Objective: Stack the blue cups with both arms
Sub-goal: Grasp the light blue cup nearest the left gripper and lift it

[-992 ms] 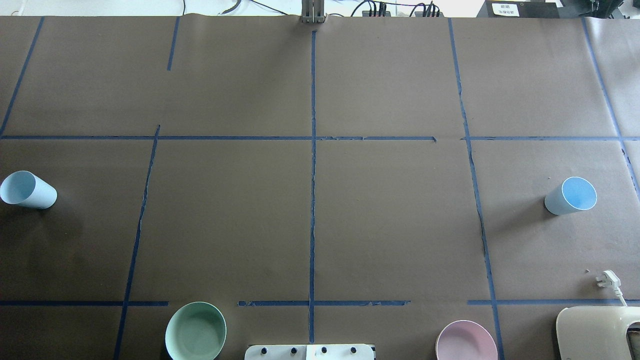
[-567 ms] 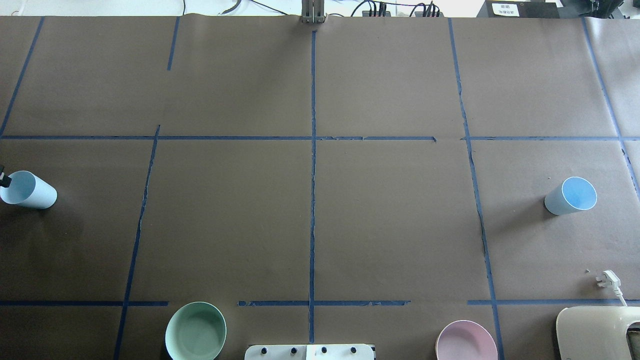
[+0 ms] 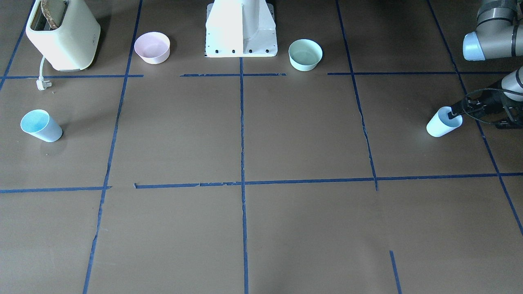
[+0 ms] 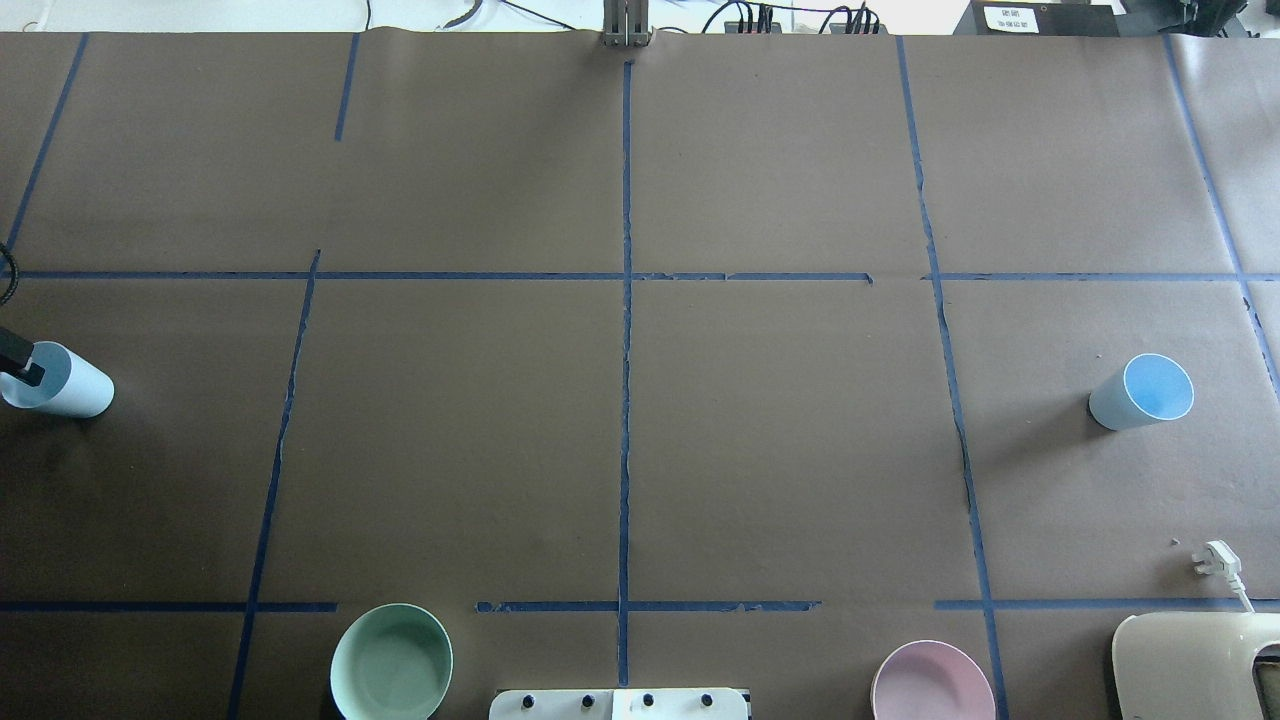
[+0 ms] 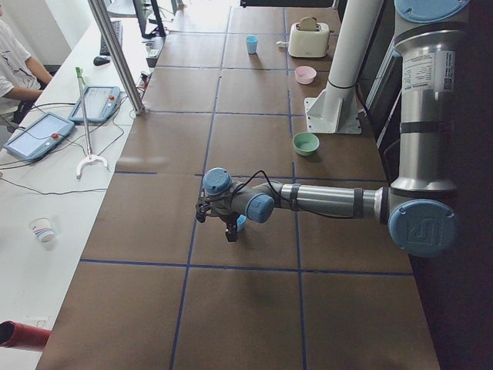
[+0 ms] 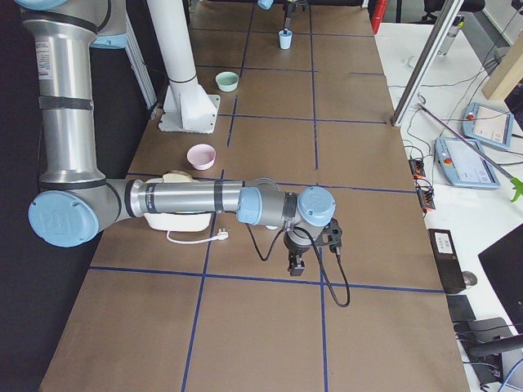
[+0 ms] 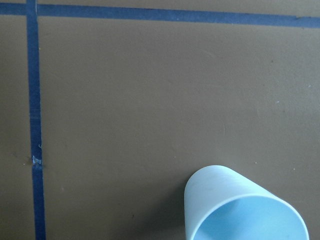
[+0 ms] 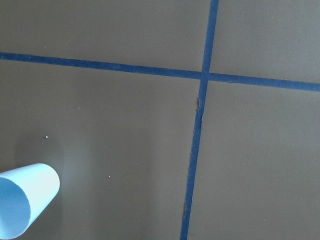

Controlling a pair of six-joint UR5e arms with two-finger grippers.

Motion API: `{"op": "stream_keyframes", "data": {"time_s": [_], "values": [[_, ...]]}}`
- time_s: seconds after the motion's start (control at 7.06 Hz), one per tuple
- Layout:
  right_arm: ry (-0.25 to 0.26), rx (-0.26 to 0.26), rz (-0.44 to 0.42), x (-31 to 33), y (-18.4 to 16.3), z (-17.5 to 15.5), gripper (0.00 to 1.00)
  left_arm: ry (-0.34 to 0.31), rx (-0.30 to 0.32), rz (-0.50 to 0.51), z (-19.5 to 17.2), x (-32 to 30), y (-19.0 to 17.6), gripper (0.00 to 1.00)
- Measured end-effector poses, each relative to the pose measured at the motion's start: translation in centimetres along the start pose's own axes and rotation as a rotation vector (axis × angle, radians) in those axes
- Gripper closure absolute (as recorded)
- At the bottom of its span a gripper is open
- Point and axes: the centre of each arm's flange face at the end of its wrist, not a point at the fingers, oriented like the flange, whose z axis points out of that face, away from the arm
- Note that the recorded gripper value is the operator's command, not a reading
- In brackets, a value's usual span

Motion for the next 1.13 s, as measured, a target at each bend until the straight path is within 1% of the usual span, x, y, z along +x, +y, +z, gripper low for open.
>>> {"op": "stream_keyframes", "data": {"time_s": [0.14,0.28,0.42,0.57,0.71,0.85,0.99,1.13], "values": [[0.0,-0.004,-0.004,-0.2,-0.1,0.2,0.0,-0.002,-0.009,0.004,0.5,0.2,-0.1,0.42],[0.0,-0.006,-0.006,-0.4,-0.2,0.3,0.0,-0.004,-0.016,0.004,0.9,0.2,-0.1,0.63],[0.0,-0.007,-0.008,-0.5,-0.2,0.3,0.0,-0.005,-0.019,0.007,1.1,0.4,-0.2,0.77],[0.0,-0.007,-0.008,-0.5,-0.2,0.4,0.0,-0.004,-0.021,0.011,1.2,0.6,-0.3,0.88],[0.0,-0.008,-0.009,-0.6,-0.2,0.4,0.0,-0.001,-0.019,0.01,1.1,1.1,-0.6,0.94],[0.0,-0.005,-0.012,-0.6,-0.3,0.4,0.0,0.013,-0.002,-0.008,0.3,2.9,-1.3,0.95],[-0.003,0.001,-0.017,-0.7,-0.3,0.3,0.0,0.048,0.038,-0.039,-1.8,7.1,-2.8,0.96],[-0.011,0.006,-0.022,-0.8,-0.4,0.3,0.0,0.1,0.079,-0.068,-4.6,13.3,-3.9,0.96]]}}
